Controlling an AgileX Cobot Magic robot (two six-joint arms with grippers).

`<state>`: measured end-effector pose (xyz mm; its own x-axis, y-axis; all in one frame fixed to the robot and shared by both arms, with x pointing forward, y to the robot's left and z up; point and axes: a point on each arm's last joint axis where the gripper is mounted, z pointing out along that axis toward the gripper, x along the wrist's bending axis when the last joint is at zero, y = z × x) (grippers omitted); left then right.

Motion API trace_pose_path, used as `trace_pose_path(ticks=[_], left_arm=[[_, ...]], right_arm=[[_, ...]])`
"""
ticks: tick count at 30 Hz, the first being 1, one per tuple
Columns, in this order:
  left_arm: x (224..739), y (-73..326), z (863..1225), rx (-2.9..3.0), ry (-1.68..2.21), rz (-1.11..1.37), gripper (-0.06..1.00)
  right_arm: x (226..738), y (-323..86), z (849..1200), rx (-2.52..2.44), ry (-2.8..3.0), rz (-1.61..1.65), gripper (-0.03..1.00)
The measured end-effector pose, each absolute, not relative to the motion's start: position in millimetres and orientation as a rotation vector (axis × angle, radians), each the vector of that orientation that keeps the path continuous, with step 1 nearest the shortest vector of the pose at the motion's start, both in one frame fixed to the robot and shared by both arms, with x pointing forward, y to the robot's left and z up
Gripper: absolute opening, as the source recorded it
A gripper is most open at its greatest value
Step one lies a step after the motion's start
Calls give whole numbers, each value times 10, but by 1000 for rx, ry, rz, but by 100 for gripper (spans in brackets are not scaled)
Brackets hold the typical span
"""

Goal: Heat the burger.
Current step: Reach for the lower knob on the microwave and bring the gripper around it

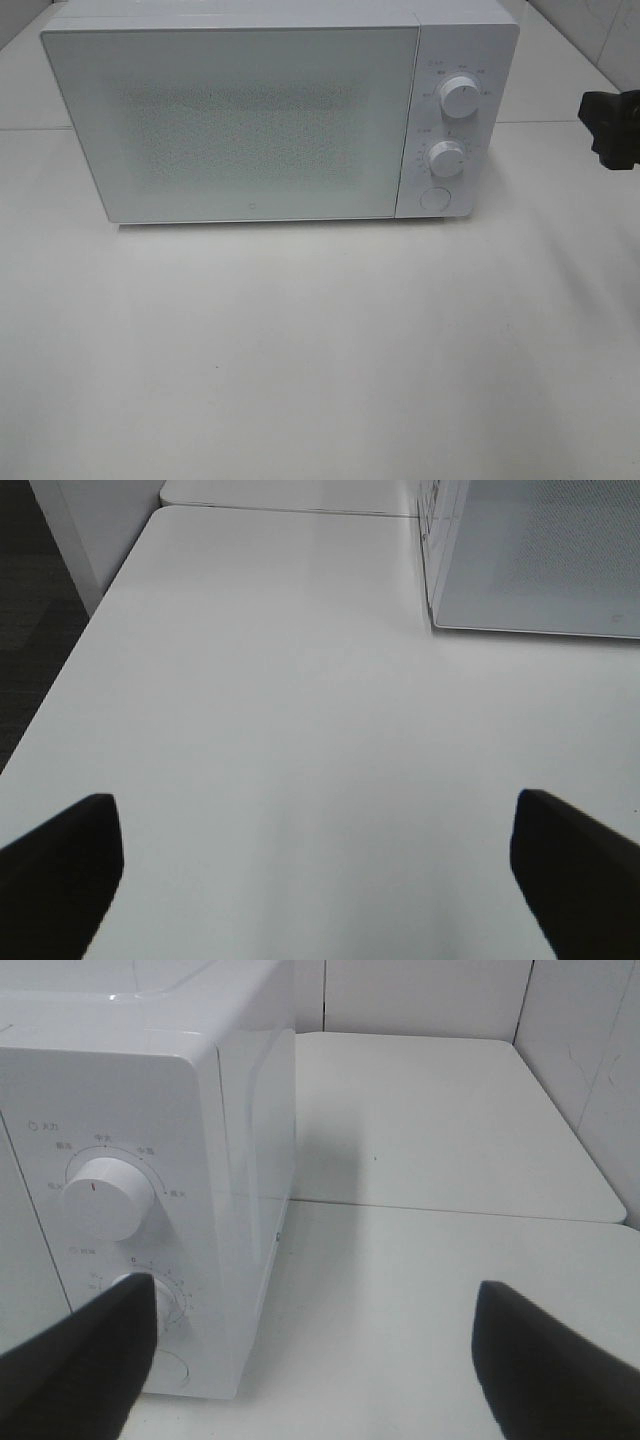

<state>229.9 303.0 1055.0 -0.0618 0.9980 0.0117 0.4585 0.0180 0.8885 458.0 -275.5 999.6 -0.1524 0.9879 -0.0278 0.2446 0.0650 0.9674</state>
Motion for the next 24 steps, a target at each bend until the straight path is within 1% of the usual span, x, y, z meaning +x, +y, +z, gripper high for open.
trace_pose_path(ticks=[2,7,11,24], left_arm=[[2299,3030,10550,1519,1604,989,97],[2299,3030,10550,1519,1604,989,97],[2299,3030,10550,1519,1604,989,97],[2299,3030,10550,1519,1604,989,97]], right_arm=[[4612,-2743,9886,1268,1527,1166,84],[4653,-2734,9748,1248,1524,1148,83],[4709,-2670,9618,1236,1532,1053,82],[4670,-2222,9549,1179,1451,1099,81]])
